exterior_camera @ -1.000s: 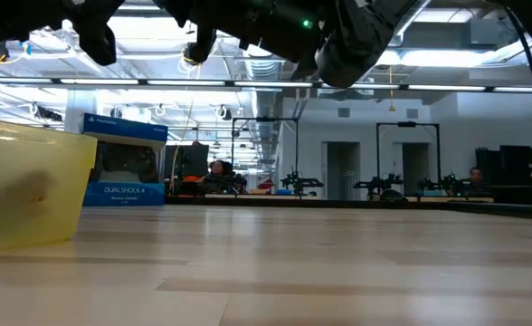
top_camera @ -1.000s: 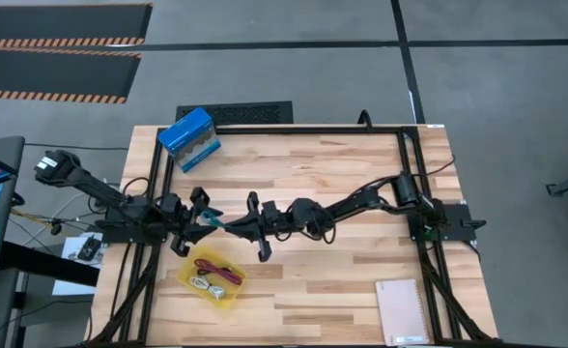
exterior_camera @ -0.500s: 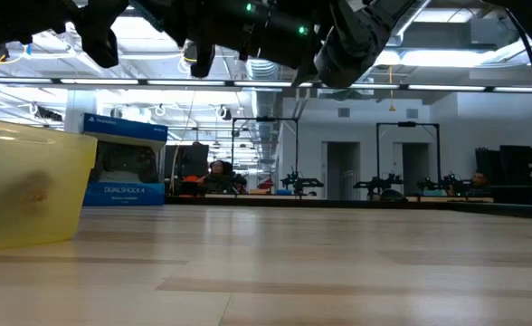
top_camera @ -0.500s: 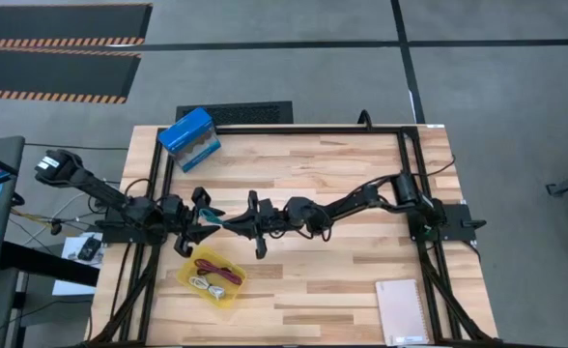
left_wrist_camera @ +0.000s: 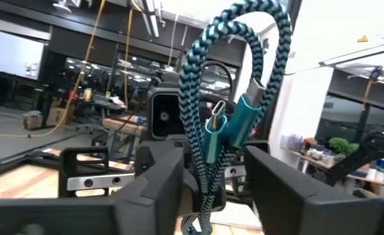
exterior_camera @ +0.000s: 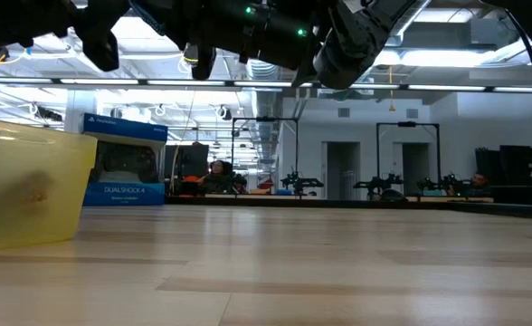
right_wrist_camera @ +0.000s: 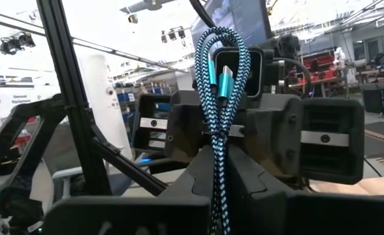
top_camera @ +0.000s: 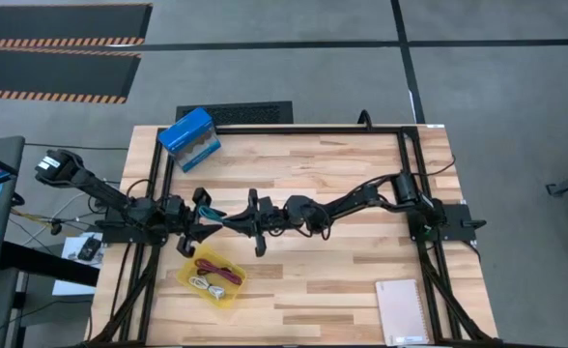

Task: Pick and place USB-C Cables
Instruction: Put the blue charger cable into the yellow bin

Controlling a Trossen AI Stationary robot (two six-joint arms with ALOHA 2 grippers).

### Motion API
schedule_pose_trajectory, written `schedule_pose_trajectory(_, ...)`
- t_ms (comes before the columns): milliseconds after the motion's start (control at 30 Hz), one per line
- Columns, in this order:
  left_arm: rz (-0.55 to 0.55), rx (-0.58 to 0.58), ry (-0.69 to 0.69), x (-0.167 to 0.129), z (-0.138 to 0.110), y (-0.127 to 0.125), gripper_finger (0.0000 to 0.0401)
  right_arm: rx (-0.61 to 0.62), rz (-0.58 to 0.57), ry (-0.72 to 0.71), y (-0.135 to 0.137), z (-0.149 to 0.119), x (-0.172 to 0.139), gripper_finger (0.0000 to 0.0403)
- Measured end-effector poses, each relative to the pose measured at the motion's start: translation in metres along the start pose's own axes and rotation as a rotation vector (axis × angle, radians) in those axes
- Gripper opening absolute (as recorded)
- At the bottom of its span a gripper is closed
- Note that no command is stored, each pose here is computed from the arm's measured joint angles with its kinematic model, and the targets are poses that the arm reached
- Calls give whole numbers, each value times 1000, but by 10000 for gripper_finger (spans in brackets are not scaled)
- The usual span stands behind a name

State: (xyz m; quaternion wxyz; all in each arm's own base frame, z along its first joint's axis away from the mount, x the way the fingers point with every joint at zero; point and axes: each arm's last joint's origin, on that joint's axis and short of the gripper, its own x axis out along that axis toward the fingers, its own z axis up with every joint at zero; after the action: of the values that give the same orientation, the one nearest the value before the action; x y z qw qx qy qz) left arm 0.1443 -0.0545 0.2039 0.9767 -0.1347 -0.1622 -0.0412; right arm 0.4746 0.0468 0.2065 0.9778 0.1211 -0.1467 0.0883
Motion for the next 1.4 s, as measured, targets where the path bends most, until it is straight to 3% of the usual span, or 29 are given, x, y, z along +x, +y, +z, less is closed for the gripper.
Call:
schedule_pose_trajectory(267,20,27,2,0,0,1,13,1,-2,10,0,-1,0,35)
schedule_pose_trajectory(700,73,0,14,0,-2,2,4,50,-13,37,-5,-2,0,82)
schedule_pose_trajectory(933,62,-25,21,0,-3,2,1,58,107,131,-9,8,0,140)
schedule_pose_trajectory(1100,68,-45,30,0,-4,2,1,79,99,332,-17,40,-5,171)
schedule_pose_trajectory(1300,69,-37,45,5,-1,-1,0,-61,73,455,-4,103,-23,185)
schedule_pose_trajectory(1400,78,-4,121,17,2,-6,0,-129,28,509,5,140,-40,184)
